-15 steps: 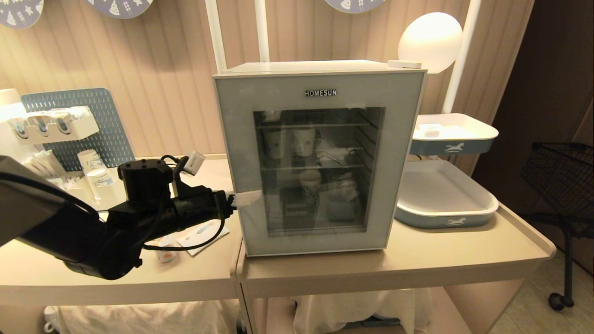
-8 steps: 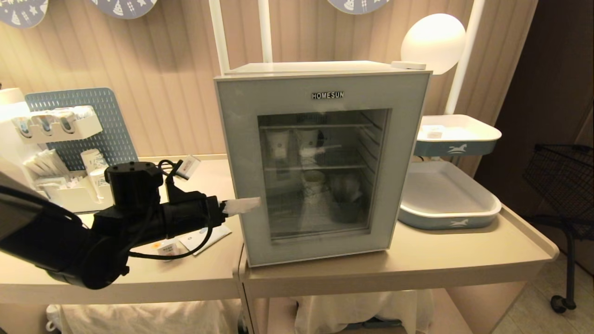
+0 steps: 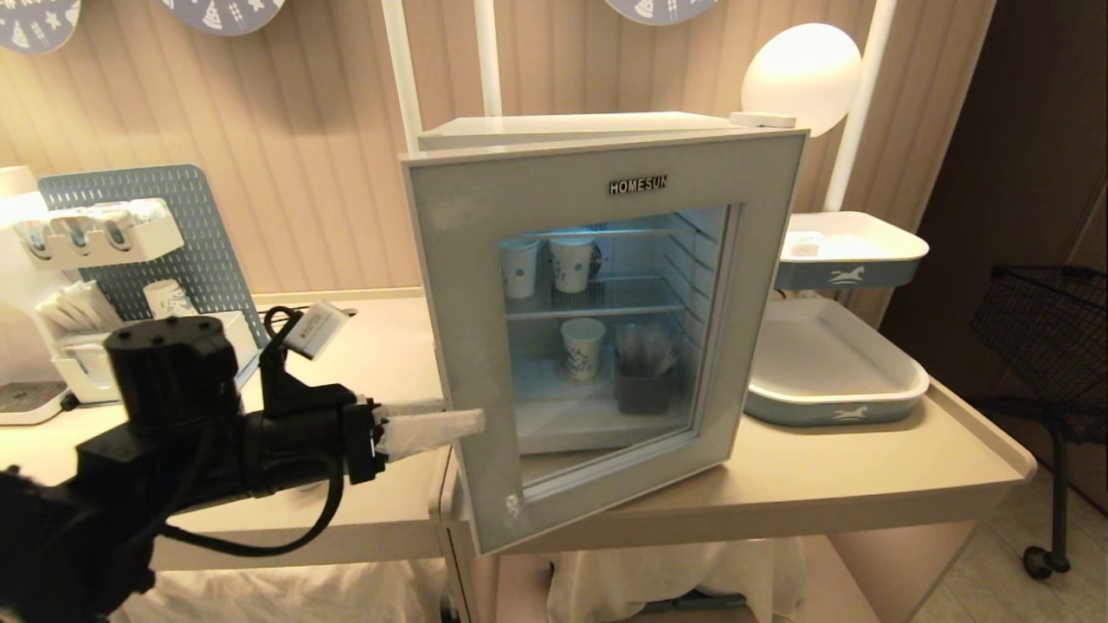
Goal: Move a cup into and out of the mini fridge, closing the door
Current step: Open the freezer door
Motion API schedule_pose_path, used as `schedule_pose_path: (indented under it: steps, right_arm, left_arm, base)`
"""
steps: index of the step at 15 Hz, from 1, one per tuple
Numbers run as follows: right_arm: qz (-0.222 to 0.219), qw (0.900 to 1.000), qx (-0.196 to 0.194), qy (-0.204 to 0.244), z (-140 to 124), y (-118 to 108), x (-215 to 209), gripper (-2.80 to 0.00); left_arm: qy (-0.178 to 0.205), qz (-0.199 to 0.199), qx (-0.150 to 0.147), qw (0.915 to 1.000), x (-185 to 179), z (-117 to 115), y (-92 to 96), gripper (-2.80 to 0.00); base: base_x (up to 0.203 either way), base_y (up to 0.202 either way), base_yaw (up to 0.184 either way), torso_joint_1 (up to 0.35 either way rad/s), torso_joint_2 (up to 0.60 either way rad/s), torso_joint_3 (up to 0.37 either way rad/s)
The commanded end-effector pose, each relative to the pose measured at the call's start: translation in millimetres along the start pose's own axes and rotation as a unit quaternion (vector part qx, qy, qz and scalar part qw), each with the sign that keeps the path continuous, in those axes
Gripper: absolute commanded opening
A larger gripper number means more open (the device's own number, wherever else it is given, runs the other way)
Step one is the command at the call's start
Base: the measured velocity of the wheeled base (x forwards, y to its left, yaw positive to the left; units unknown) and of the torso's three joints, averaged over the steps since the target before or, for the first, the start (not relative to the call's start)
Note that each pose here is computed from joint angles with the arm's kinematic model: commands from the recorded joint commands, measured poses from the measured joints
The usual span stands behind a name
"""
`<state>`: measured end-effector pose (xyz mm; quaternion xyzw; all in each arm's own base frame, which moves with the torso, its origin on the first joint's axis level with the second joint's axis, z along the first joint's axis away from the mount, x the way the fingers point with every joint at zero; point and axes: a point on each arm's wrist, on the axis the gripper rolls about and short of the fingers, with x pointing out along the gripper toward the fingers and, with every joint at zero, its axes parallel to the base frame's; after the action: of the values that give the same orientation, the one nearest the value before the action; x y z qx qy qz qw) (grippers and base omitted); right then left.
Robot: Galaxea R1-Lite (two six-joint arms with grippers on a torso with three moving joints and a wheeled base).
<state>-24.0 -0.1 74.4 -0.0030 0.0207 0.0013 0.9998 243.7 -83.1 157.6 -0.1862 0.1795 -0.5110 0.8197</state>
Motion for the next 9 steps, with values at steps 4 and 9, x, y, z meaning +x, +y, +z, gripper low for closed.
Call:
schedule_pose_path:
  steps: [4,9]
  right_arm:
    - [0.000,1.000,0.000,0.000,0.0,0.0,0.0,-2.80]
    - [0.000,1.000,0.000,0.001,0.3,0.0,0.0,-2.80]
  left_arm:
    - [-0.047,-0.025,0.060,0.9968,-60.1,-8.0,-78.2,0.00]
    - [-0.015,-0.001,0.018,0.9997,-116.0,-50.0,-132.0,0.00]
  base:
    - [0.000,0.000,0.000,0.000,0.00,0.000]
    - [0.000,0.000,0.000,0.000,0.00,0.000]
